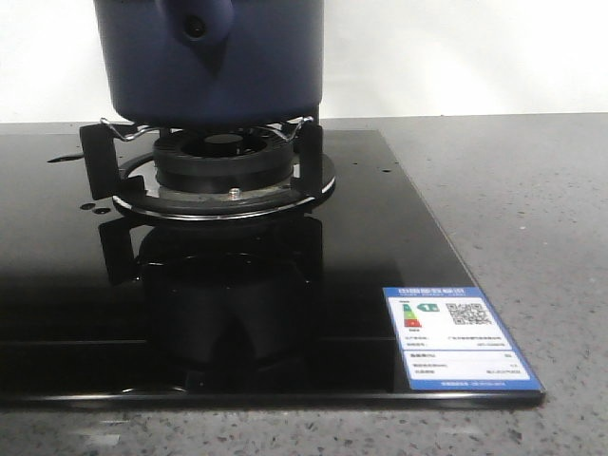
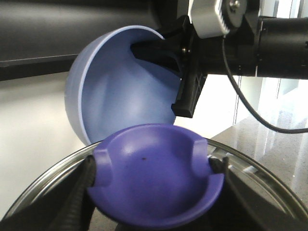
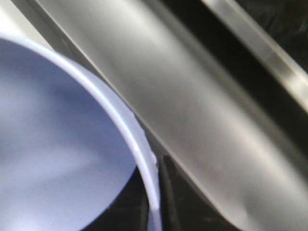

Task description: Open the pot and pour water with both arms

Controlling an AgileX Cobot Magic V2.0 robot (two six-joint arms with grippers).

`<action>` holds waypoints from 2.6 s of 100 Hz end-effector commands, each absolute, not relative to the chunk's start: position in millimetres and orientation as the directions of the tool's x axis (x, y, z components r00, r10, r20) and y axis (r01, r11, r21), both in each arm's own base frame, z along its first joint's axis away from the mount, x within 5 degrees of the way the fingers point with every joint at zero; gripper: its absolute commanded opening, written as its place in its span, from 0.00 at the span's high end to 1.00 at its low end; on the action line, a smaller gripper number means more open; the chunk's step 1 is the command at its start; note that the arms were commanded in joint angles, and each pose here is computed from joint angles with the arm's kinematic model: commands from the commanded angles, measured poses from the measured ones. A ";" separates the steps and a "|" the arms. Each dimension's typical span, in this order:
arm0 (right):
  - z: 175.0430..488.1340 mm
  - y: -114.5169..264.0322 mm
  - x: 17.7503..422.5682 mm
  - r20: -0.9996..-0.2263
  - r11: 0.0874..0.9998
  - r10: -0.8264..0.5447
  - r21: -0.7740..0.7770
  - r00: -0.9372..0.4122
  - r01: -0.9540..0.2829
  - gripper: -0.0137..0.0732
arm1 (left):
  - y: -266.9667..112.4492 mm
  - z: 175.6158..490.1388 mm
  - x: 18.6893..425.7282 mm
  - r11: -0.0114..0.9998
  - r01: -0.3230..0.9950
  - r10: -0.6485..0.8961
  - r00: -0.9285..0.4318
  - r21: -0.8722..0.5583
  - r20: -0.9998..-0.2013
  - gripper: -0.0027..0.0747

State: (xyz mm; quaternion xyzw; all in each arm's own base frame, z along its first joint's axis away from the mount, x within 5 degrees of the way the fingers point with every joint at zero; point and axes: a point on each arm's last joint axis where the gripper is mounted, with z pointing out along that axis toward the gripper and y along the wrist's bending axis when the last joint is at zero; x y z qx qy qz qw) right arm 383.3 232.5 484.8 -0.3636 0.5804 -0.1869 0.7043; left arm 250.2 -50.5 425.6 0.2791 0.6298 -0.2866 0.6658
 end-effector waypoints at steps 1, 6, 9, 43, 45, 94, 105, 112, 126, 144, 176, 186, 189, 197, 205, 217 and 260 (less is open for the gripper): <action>525.6 227.9 355.4 -0.627 0.660 -0.670 -0.748 0.398 -0.068 0.91 | -52.7 449.6 238.7 0.663 0.749 -0.131 0.103 -0.009 -0.986 0.68; 526.1 232.1 352.5 -0.613 0.649 -0.676 -0.758 0.409 -0.064 0.91 | -52.7 449.4 238.7 0.663 0.749 -0.129 0.103 -0.008 -0.986 0.68; 526.4 234.6 350.7 -0.604 0.642 -0.680 -0.765 0.415 -0.060 0.91 | -52.7 449.4 238.7 0.663 0.749 -0.129 0.103 -0.008 -0.986 0.68; 513.0 229.2 348.7 -0.741 0.730 -0.643 -0.670 0.194 -0.136 0.91 | -52.7 449.3 238.7 0.663 0.748 -0.127 0.103 -0.007 -0.987 0.68; 512.8 226.0 349.6 -0.765 0.754 -0.620 -0.642 0.172 -0.138 0.91 | -52.7 449.3 238.7 0.663 0.748 -0.127 0.103 -0.007 -0.987 0.68; 506.6 130.4 353.6 -0.932 0.987 -0.071 -0.016 -0.354 -0.158 0.92 | -54.3 449.0 238.3 0.654 0.757 -0.128 0.101 -0.007 -0.987 0.68; 497.2 84.2 360.3 -0.866 0.992 0.065 0.109 -0.495 -0.062 0.92 | -58.0 448.8 237.8 0.643 0.766 -0.130 0.098 -0.008 -0.987 0.68; 488.1 52.3 361.8 -0.796 0.986 0.142 0.168 -0.588 0.010 0.92 | -61.7 448.7 237.1 0.634 0.773 -0.127 0.098 -0.005 -0.987 0.68; 463.4 8.1 361.8 -0.649 0.970 0.196 0.240 -0.735 0.047 0.92 | -65.8 448.6 236.1 0.627 0.778 -0.102 0.129 0.037 -0.986 0.68; 429.7 -22.0 364.9 -0.541 0.957 0.268 0.247 -0.797 0.154 0.92 | -65.6 445.2 241.6 0.626 0.780 -0.111 0.114 0.020 -0.987 0.68; 363.5 -46.6 361.7 -0.335 0.936 0.334 0.226 -0.881 0.269 0.92 | -74.5 442.6 242.2 0.596 0.803 -0.107 0.107 0.023 -0.988 0.68; 349.3 -47.4 359.6 -0.291 0.939 0.323 0.215 -0.900 0.268 0.92 | -79.8 438.5 245.5 0.582 0.812 -0.086 0.117 0.045 -0.989 0.68; 344.8 -47.3 358.9 -0.277 0.940 0.319 0.212 -0.906 0.266 0.92 | -80.8 437.2 246.9 0.580 0.814 -0.083 0.115 0.046 -0.990 0.68; 332.2 -46.8 356.2 -0.234 0.941 0.315 0.205 -0.920 0.269 0.92 | -81.4 433.1 251.9 0.578 0.815 -0.083 0.101 0.035 -0.991 0.68; 322.4 -46.4 353.8 -0.201 0.941 0.311 0.201 -0.929 0.272 0.92 | -81.4 430.6 255.5 0.579 0.815 -0.089 0.089 0.021 -0.992 0.68; 313.2 -46.0 351.4 -0.174 0.947 0.291 0.193 -0.941 0.257 0.92 | -81.6 429.2 258.9 0.574 0.819 -0.113 0.077 -0.002 -0.991 0.68; 330.6 -43.6 340.5 -0.236 0.944 0.304 0.208 -0.923 0.258 0.42 | -96.9 417.4 274.6 0.538 0.843 -0.106 0.055 -0.011 -0.993 0.68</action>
